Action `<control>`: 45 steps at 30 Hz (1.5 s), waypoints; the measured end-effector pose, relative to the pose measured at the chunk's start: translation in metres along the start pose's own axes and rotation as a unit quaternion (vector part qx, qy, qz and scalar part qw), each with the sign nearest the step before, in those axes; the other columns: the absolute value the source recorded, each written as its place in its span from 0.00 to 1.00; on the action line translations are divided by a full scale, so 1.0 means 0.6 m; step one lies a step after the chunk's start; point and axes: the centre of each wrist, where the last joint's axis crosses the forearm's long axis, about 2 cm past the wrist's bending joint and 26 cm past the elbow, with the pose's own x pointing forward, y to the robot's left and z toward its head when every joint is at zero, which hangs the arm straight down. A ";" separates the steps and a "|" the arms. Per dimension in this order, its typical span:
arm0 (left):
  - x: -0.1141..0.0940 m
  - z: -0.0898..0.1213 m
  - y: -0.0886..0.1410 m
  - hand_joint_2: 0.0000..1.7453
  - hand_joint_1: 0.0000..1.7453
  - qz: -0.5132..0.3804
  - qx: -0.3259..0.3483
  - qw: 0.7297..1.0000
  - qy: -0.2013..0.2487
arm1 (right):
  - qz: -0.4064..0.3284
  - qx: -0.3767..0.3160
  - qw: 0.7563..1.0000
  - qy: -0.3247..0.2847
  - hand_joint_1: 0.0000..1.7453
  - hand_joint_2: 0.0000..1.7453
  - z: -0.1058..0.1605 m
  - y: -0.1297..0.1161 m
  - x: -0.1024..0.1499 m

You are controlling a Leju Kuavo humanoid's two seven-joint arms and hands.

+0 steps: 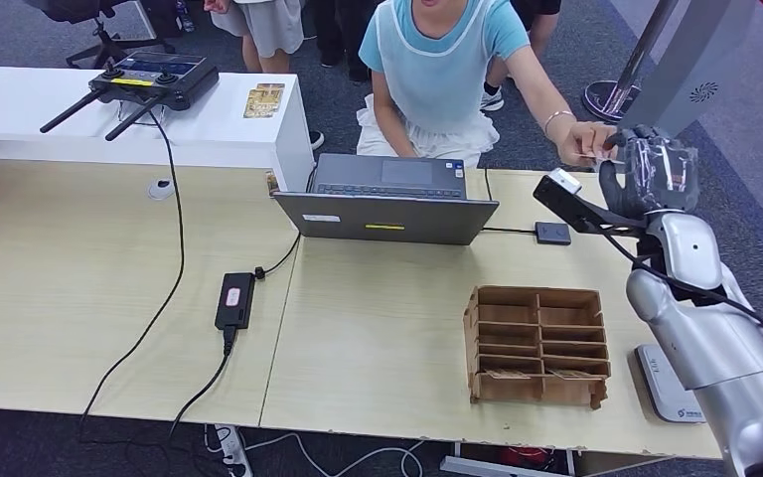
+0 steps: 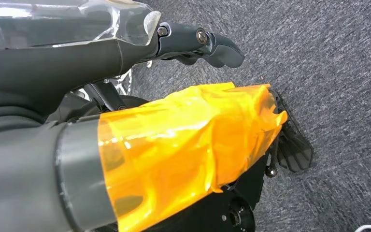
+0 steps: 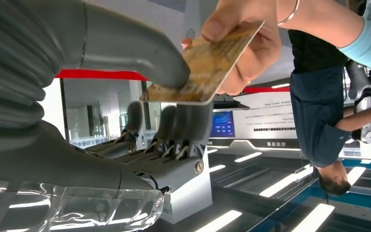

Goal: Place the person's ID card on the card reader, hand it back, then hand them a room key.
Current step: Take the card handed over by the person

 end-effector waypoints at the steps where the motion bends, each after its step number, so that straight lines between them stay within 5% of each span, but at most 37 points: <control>1: 0.000 0.000 0.000 0.00 0.00 0.000 0.000 1.000 0.000 | 0.000 0.001 1.000 0.000 1.00 1.00 0.001 0.001 0.000; 15: 0.001 -0.001 0.002 0.00 0.00 0.007 -0.007 1.000 0.012 | -0.053 -0.048 0.997 -0.026 1.00 1.00 -0.003 -0.032 0.015; 23: 0.000 -0.003 0.006 0.00 0.00 0.018 -0.015 1.000 0.014 | -0.174 -0.092 0.980 -0.017 1.00 1.00 0.016 -0.044 -0.002; 33: -0.005 -0.005 0.013 0.00 0.00 0.049 -0.026 0.998 0.008 | -0.341 -0.076 0.937 0.000 1.00 1.00 0.063 -0.057 -0.073; 39: -0.016 -0.004 0.015 0.00 0.00 0.066 -0.028 0.997 -0.008 | -0.502 0.010 0.864 -0.031 1.00 1.00 0.138 -0.043 -0.129; 45: -0.018 -0.005 0.017 0.00 0.00 0.069 -0.038 0.997 -0.003 | -0.532 0.056 0.845 -0.014 1.00 1.00 0.199 -0.048 -0.190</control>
